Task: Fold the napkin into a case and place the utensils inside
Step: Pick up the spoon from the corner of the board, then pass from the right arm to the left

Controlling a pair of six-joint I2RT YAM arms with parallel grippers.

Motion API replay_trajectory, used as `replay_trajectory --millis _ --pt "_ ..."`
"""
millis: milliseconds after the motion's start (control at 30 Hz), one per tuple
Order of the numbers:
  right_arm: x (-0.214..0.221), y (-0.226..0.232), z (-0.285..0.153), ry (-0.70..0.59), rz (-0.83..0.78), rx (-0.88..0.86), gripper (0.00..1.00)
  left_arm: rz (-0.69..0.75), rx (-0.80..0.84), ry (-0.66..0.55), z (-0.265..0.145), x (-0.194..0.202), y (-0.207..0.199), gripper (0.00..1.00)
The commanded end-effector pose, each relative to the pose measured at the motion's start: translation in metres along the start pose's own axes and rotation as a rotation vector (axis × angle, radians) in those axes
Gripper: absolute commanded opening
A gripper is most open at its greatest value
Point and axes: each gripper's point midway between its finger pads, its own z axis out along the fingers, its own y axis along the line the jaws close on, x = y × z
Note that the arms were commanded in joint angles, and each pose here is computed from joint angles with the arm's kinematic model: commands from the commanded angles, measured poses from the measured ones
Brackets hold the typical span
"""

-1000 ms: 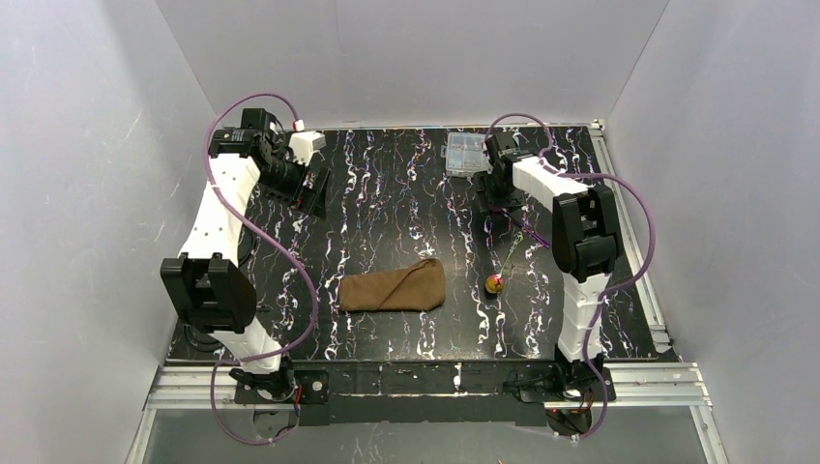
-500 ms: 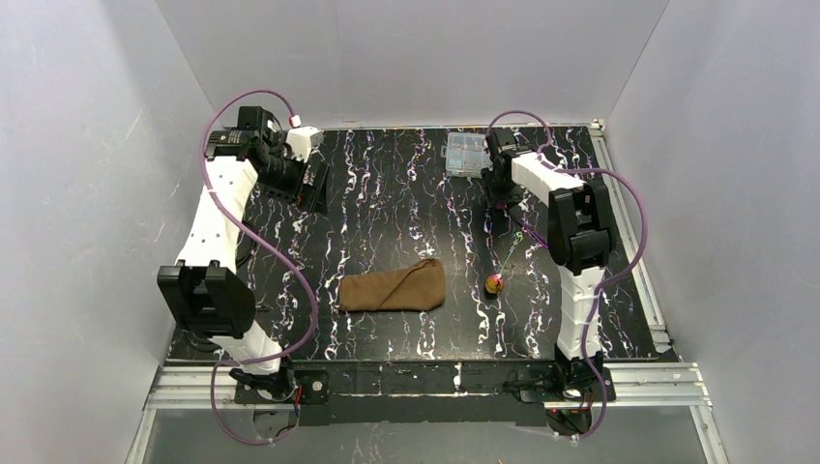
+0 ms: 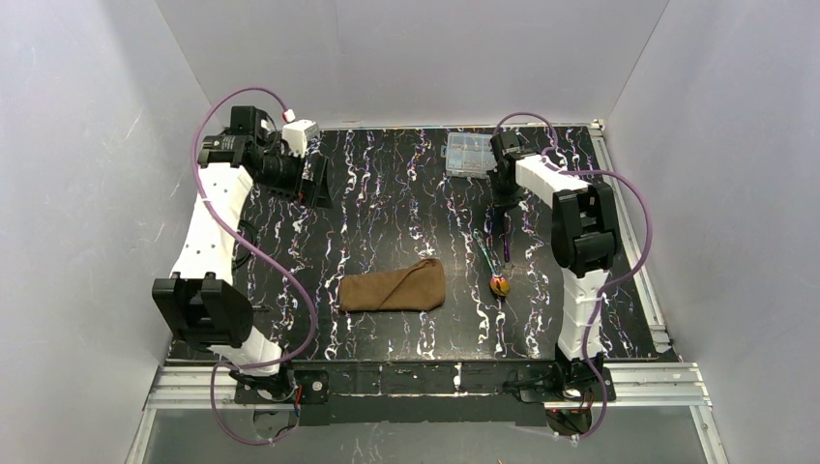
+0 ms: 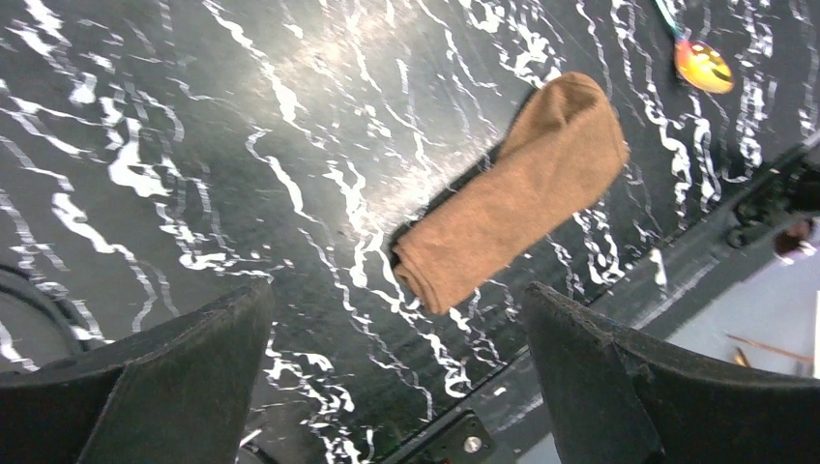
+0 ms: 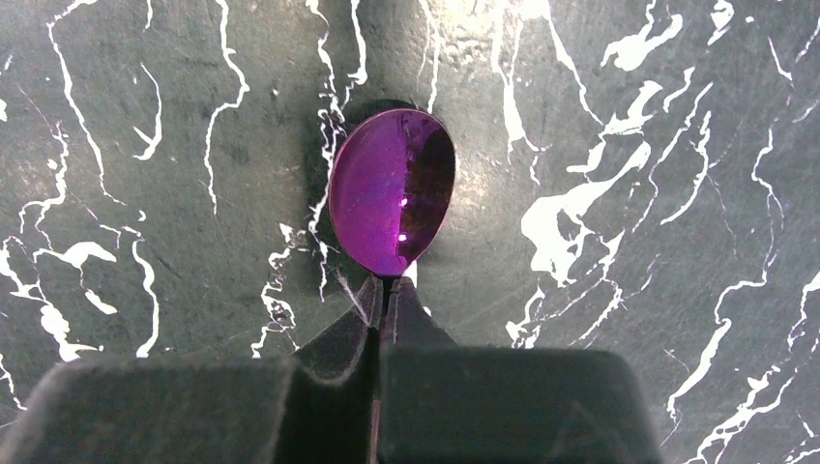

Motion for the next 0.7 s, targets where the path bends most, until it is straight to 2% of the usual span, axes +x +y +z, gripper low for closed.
replay_trajectory --millis 0,167,333,433,533,667 --pt "-0.024 -0.008 -0.038 -0.120 0.061 0.011 0.01 -0.051 0.161 -0.033 -0.003 0.013 -0.037 0.98" --pt "-0.043 0.016 -0.082 -0.232 0.146 -0.127 0.01 0.025 0.245 -0.019 0.010 0.020 -0.070 0.98" --pt "-0.070 0.060 -0.150 -0.368 0.212 -0.303 0.01 0.090 0.350 -0.025 0.022 0.015 -0.105 0.99" --pt "-0.080 0.093 -0.198 -0.444 0.308 -0.441 0.01 0.102 0.402 -0.022 0.031 0.012 -0.126 0.99" --pt "-0.086 0.131 -0.238 -0.514 0.457 -0.591 0.01 0.120 0.387 -0.036 0.042 0.006 -0.140 0.99" --pt "-0.081 0.167 -0.262 -0.528 0.571 -0.673 0.01 0.173 0.364 -0.077 0.052 -0.005 -0.153 0.98"
